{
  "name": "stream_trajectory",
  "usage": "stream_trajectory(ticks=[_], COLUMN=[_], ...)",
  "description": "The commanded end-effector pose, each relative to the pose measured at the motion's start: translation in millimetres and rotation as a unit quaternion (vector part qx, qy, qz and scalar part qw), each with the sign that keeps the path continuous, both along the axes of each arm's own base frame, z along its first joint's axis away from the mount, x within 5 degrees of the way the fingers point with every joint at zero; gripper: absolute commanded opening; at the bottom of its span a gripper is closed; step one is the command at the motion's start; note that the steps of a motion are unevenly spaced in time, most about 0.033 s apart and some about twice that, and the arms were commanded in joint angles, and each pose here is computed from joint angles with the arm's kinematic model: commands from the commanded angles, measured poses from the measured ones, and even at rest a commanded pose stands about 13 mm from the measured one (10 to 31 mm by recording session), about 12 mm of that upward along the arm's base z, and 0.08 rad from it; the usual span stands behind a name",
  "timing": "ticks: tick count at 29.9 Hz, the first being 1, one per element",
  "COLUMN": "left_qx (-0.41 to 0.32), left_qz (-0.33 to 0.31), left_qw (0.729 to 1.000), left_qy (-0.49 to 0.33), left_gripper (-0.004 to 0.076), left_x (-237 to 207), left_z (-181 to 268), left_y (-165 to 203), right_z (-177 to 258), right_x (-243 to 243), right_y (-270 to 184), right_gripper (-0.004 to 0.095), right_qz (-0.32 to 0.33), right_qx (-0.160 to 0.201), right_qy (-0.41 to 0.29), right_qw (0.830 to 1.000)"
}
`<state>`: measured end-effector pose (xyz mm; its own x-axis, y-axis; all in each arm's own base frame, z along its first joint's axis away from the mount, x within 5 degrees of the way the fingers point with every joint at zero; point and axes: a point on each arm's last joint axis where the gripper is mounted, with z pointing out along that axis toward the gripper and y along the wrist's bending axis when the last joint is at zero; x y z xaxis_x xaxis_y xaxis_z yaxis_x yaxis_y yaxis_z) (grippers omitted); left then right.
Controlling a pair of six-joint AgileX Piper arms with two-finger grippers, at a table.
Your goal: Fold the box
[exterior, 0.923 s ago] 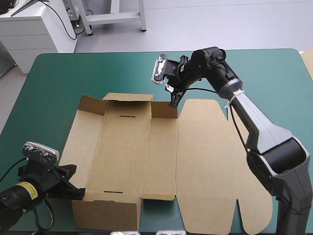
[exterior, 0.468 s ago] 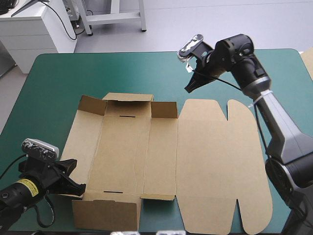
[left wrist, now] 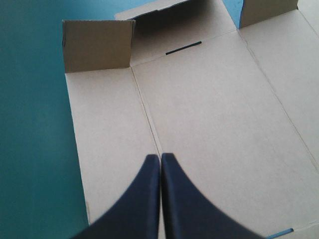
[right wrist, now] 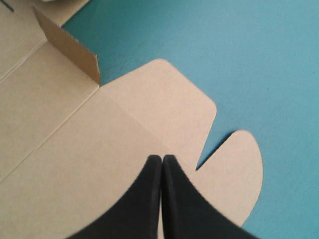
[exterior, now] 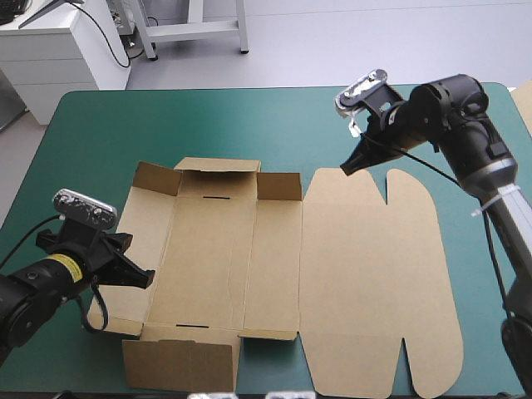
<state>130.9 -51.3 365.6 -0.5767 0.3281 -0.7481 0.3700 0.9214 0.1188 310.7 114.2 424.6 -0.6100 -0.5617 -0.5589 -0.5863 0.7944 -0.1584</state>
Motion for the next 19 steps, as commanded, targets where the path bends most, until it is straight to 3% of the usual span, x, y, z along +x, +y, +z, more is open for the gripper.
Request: stream_trajectory(ticks=[1, 7, 19], left_qx=[-0.001, 0.014, 0.055], left_qz=[-0.021, -0.041, -0.100], left_qw=[0.999, 0.998, 0.993], left_qy=[-0.049, -0.050, 0.011], left_gripper=[-0.0008, -0.0007, 0.0018], left_x=[13.0, 28.5, 51.9], left_z=[23.5, 33.1, 36.4], left_y=[-7.8, -17.0, -35.8], right_z=[12.8, -2.7, -17.0], right_x=[-29.5, -68.7, -166.2], right_y=[-16.5, -36.0, -69.7], right_gripper=[-0.0019, -0.0019, -0.0019], right_qz=[-0.011, -0.038, -0.072], right_qx=[-0.005, -0.024, 0.026], right_qy=[-0.044, -0.042, -0.091], right_qw=[0.999, 0.998, 0.993])
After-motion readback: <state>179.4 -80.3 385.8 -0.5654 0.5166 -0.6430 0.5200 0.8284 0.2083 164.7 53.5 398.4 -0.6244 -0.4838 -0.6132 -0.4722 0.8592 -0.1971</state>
